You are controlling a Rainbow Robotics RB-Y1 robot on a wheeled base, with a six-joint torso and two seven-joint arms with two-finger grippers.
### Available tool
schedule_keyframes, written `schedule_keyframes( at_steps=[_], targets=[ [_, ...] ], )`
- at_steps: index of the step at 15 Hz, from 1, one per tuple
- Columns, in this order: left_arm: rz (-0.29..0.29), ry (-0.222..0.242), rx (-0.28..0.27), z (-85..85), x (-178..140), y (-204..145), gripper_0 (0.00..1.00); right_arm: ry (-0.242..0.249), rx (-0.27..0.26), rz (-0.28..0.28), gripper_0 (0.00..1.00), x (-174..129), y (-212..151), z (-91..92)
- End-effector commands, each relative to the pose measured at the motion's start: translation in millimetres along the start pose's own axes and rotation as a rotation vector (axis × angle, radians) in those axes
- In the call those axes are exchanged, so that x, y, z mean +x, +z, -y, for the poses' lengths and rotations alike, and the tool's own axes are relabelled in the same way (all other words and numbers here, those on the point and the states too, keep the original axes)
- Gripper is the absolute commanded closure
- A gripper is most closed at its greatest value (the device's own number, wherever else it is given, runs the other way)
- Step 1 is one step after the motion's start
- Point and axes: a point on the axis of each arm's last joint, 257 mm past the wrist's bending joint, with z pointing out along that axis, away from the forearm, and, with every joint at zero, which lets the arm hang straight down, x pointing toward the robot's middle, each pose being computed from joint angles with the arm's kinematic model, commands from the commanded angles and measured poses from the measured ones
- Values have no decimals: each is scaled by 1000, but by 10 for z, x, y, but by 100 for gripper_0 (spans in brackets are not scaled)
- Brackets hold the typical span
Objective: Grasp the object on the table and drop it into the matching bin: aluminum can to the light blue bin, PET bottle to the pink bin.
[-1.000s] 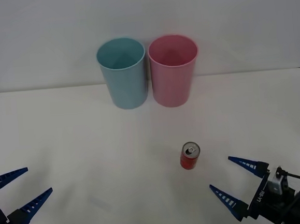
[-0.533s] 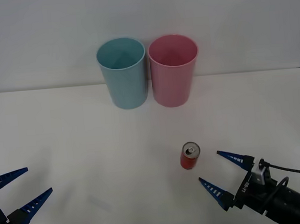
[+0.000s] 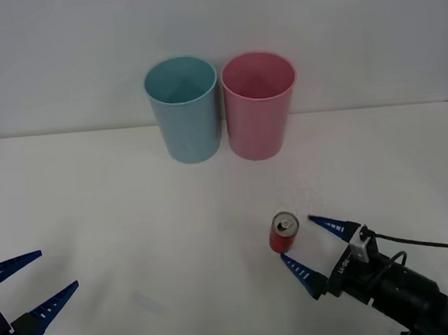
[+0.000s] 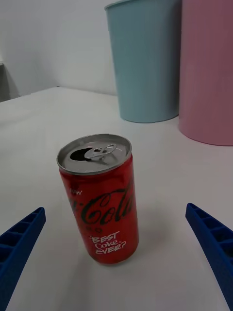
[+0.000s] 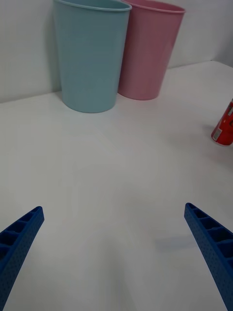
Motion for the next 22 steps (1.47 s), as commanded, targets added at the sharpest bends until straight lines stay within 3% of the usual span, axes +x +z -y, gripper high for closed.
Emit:
schedule_keyframes(
  at_steps=[1, 13, 15, 16, 22],
  targets=[
    [0, 0, 0, 0, 0, 0, 0, 10, -13, 13, 0, 11, 189, -36],
    [0, 0, 0, 0, 0, 0, 0, -24, 33, -2, 0, 34, 555, -43],
    [0, 0, 0, 0, 0, 0, 0, -25, 36, 4, 88, 19, 555, -37],
    [0, 0, 0, 0, 0, 0, 0, -27, 34, 8, 100, 9, 558, -43],
    [0, 0, 0, 0, 0, 0, 0, -36, 37, 20, 100, -37, 575, -38]
  ],
)
